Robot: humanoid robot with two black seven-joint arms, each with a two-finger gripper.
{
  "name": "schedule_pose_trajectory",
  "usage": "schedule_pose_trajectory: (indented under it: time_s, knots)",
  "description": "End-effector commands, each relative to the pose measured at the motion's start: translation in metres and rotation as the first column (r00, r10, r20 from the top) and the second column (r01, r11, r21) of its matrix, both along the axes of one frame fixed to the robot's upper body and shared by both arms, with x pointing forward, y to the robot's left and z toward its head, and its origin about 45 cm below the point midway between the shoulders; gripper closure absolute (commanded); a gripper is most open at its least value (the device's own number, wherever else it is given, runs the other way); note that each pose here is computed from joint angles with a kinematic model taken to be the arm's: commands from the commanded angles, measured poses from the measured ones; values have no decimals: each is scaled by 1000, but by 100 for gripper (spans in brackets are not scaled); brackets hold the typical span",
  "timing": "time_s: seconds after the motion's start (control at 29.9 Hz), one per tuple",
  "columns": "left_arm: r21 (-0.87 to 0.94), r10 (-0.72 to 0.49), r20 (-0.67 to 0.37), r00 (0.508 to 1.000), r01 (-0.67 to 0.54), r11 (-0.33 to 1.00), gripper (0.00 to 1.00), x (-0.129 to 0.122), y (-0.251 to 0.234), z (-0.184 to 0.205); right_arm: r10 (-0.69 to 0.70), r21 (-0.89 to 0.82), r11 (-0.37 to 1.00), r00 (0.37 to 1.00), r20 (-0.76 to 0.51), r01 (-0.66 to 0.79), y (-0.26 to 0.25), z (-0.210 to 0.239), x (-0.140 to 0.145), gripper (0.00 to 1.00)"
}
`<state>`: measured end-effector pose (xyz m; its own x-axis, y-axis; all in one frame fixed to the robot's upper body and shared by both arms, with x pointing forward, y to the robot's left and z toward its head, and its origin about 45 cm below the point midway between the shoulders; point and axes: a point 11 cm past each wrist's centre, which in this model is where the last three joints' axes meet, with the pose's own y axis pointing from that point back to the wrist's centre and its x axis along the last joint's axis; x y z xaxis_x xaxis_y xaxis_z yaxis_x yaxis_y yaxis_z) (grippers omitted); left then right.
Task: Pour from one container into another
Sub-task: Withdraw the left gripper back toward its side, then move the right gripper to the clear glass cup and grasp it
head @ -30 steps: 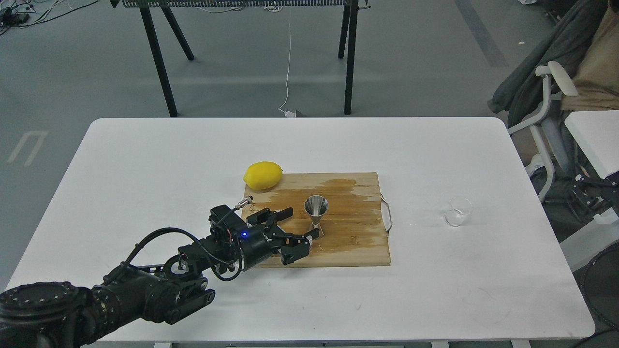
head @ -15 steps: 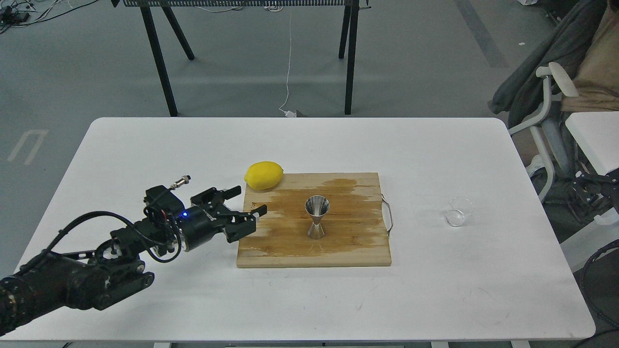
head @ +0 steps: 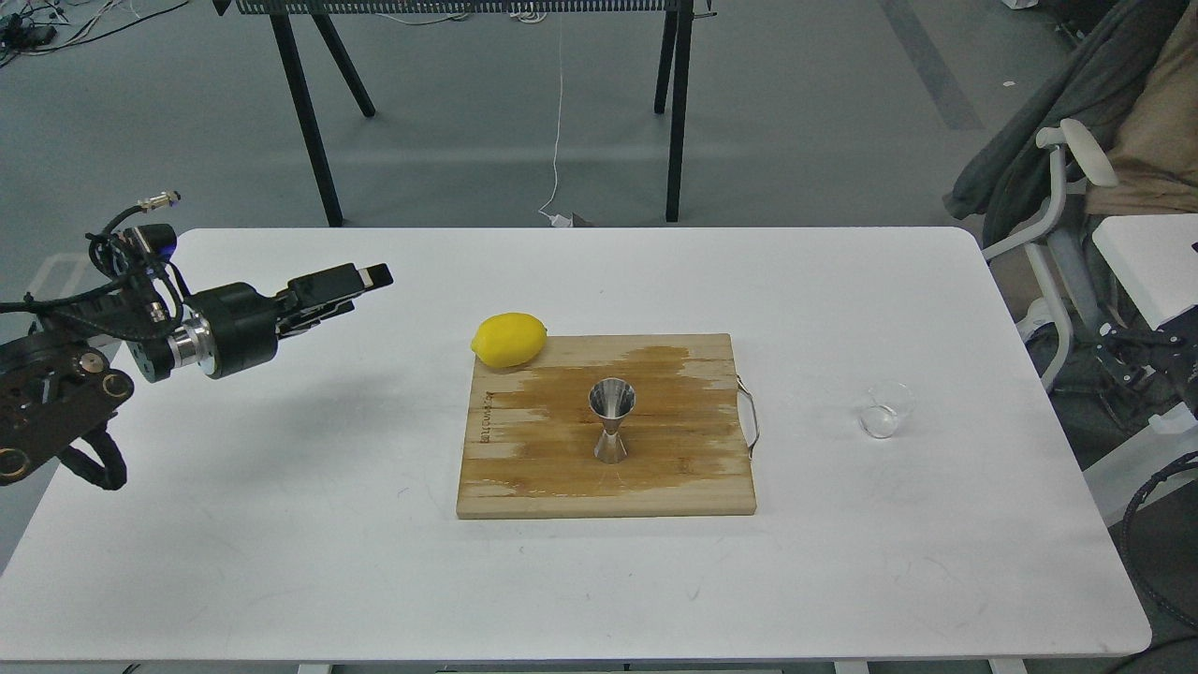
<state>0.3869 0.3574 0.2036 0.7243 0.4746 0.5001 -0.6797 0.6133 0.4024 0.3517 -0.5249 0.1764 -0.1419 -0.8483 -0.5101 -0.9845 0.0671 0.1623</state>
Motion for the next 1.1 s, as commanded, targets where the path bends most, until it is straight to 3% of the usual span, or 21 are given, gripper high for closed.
schedule_pose_trajectory:
  time_s: [0.0,0.1,0.23,0.47,0.77,0.9,1.07]
  knots:
    - [-124,157,-24,987,-159,979,3,7,40,16,24,-3,1000,1000,7,-24,8,3,8,1]
    - [-296,354,-40,934,-350,889,3,15,81,29,62,5,998,998,26,-63,19,11,15,1]
    - [-483,499,-82,863,-473,737,3,18,110,40,111,48,992,992,55,-113,31,26,20,1]
    - [-599,571,-137,810,-527,603,3,16,125,40,192,480,864,981,-34,-152,61,-3,-13,1]
    - [-610,578,-192,793,-558,563,3,16,114,13,223,728,660,974,47,-186,105,15,-68,1]
    - [-609,577,-199,792,-561,561,3,16,112,10,135,760,649,984,-118,2,109,1,-87,1]
    - [-597,592,-204,780,-578,556,3,13,118,5,73,748,641,956,-284,174,115,-21,-92,1]
